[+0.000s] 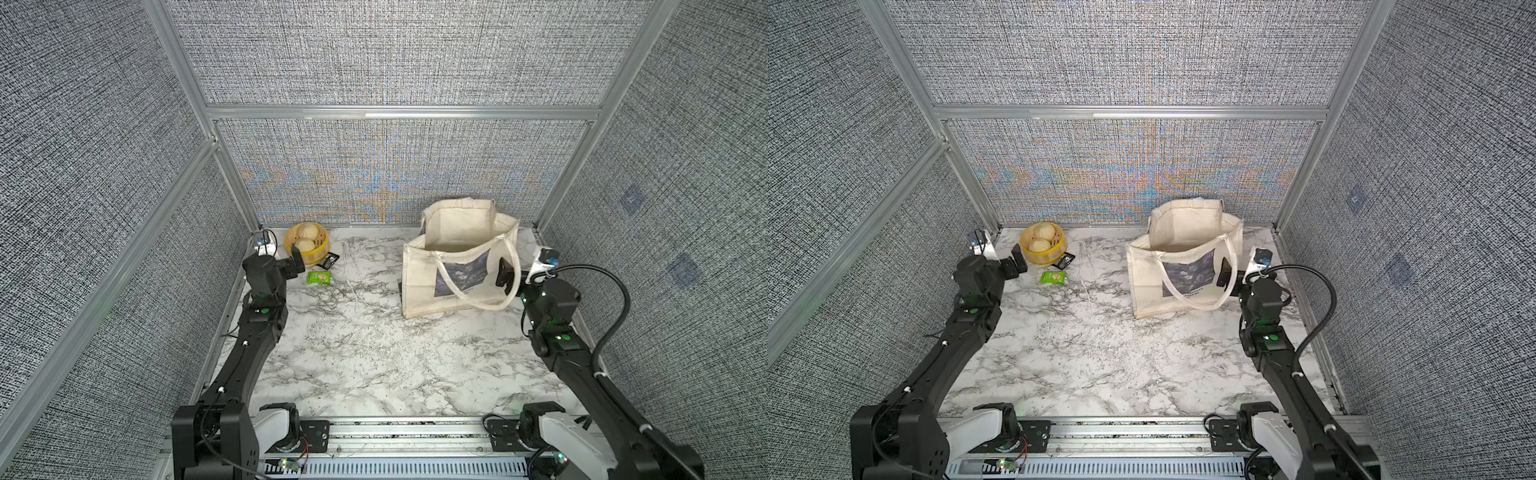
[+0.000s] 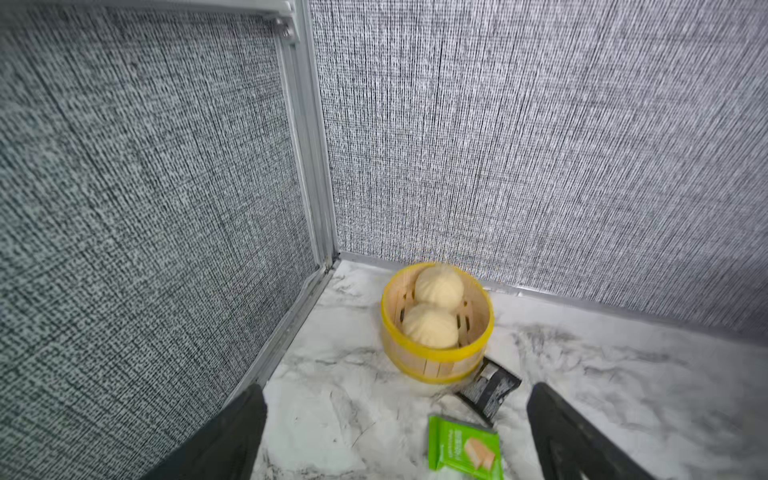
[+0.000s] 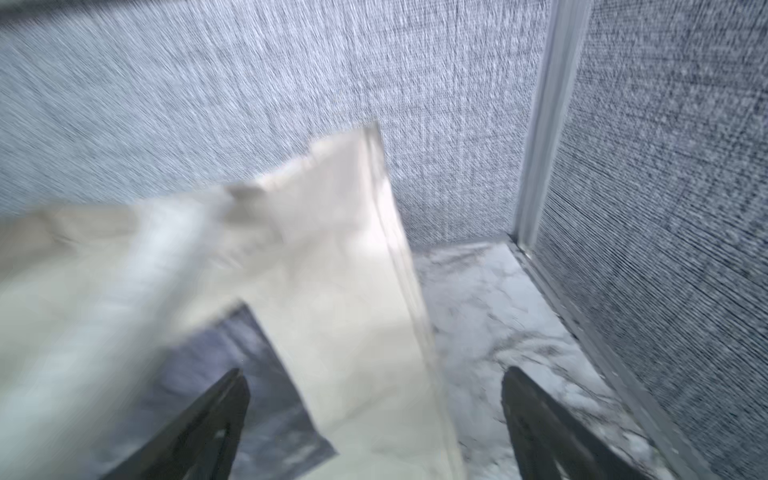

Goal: Take out the compass set from the canvas bag
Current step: Adjust the canvas bag at the center of the board.

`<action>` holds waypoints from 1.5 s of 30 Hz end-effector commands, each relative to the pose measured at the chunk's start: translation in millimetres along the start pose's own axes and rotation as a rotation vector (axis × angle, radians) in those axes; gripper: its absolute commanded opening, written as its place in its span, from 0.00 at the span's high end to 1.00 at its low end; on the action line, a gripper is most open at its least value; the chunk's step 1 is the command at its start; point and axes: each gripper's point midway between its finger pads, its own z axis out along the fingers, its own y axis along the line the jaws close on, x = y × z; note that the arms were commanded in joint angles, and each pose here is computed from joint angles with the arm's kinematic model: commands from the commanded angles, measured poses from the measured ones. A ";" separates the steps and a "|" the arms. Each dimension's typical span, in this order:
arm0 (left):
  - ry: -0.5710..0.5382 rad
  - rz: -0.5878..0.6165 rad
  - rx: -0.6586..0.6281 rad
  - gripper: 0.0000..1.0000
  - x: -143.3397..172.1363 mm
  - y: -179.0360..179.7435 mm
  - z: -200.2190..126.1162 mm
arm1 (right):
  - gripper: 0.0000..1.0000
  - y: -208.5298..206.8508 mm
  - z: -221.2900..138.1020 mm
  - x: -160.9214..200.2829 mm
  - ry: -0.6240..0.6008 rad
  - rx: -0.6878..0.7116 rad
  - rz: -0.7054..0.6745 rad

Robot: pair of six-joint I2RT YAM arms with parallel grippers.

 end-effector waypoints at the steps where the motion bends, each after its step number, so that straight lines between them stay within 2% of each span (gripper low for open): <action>1: 0.294 -0.077 0.019 0.02 35.0 -19.8 -13.6 | 0.04 37.1 -27.2 10.7 0.206 -0.174 0.193; 2: 0.297 -0.091 0.086 0.02 24.6 -43.0 -16.2 | 0.04 45.2 -30.9 -2.7 0.208 -0.201 0.196; 5: 0.298 -0.093 0.247 0.04 -0.9 -106.6 -28.8 | 0.04 46.5 -30.0 -31.9 0.259 -0.159 0.147; 9: 0.374 -0.125 0.483 0.08 -17.5 -185.8 -43.3 | 0.04 42.1 -27.7 -62.5 0.319 -0.089 0.065; 13: 0.413 -0.092 0.593 0.09 -25.5 -236.1 -47.1 | 0.04 41.5 -34.7 -74.1 0.335 -0.063 0.044; 18: 0.523 -0.090 0.689 0.10 -10.1 -285.1 -37.0 | 0.04 31.0 -69.5 -70.6 0.268 -0.031 0.031; 21: 0.615 -0.081 0.766 0.11 1.4 -317.2 -40.8 | 0.04 18.8 -78.2 -31.0 0.298 -0.002 0.051; 24: 0.684 -0.047 0.834 0.12 8.2 -345.3 -55.5 | 0.04 20.1 -77.9 39.5 0.453 -0.031 0.139; 28: 0.731 -0.018 0.857 0.11 13.0 -359.1 -76.6 | 0.03 18.8 -81.2 110.5 0.624 -0.028 0.243; 30: 0.752 -0.009 0.828 0.10 17.5 -356.7 -81.9 | 0.01 5.7 -85.3 137.6 0.684 0.047 0.257; 33: 0.810 -0.005 0.758 0.13 29.0 -350.9 -83.0 | 0.01 -20.7 -94.9 166.1 0.757 0.213 0.264; 38: 0.893 -0.002 0.746 0.14 48.9 -368.6 -78.7 | 0.01 -48.1 -115.2 201.3 0.890 0.425 0.286; 41: 0.893 0.007 0.756 0.14 49.8 -380.6 -76.0 | 0.01 -64.8 -129.9 217.5 0.946 0.574 0.310; 45: 0.876 0.036 0.704 0.17 52.3 -376.1 -66.2 | 0.01 -84.6 -147.4 223.0 0.991 0.738 0.294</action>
